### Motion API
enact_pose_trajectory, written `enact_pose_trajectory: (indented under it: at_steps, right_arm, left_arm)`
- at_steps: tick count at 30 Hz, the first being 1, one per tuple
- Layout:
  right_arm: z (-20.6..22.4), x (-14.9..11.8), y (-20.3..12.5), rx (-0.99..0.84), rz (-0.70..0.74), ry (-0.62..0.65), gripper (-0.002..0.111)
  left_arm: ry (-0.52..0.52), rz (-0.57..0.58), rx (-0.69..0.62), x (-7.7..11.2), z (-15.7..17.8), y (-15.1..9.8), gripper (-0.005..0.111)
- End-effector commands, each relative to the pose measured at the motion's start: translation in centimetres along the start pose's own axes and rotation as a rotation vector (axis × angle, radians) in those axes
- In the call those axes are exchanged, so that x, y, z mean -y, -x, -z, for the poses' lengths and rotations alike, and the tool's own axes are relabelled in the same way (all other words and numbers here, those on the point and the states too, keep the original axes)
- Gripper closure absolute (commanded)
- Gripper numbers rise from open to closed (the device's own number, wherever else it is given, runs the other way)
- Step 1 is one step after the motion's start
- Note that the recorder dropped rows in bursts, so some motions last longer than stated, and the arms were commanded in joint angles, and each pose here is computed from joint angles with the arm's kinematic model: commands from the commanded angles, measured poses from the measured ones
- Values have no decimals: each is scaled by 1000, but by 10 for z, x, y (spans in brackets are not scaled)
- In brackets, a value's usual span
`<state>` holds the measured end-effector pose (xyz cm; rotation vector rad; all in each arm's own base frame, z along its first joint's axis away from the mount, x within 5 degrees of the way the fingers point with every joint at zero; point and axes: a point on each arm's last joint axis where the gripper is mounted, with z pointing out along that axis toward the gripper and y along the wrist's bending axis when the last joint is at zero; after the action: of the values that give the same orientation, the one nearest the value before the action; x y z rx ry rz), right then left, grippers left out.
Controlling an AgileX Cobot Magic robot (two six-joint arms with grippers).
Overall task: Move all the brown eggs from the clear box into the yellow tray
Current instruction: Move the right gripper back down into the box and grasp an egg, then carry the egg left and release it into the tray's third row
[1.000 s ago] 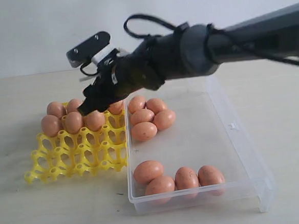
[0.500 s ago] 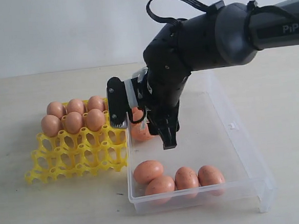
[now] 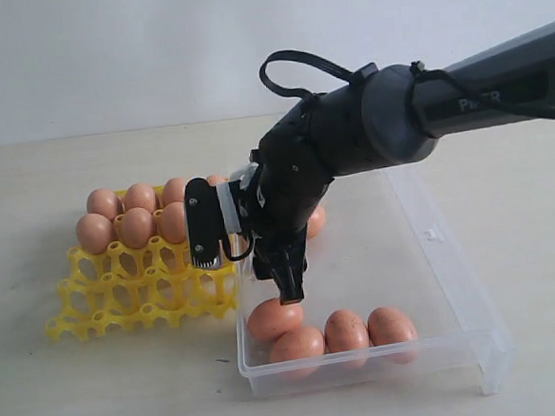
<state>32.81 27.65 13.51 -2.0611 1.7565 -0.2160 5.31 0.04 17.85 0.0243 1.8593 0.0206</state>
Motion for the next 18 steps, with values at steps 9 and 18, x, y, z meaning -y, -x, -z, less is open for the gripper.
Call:
enact_pose_trajectory:
  at_steps: [9, 18]
  right_arm:
    - [-13, -2, -4, -19, -3, 6, 108]
    - [62, 31, 10, 232, -441, -231, 108]
  left_arm:
    - [-6, 2, 15, 0, 1, 2, 107]
    - [-6, 2, 15, 0, 1, 2, 107]
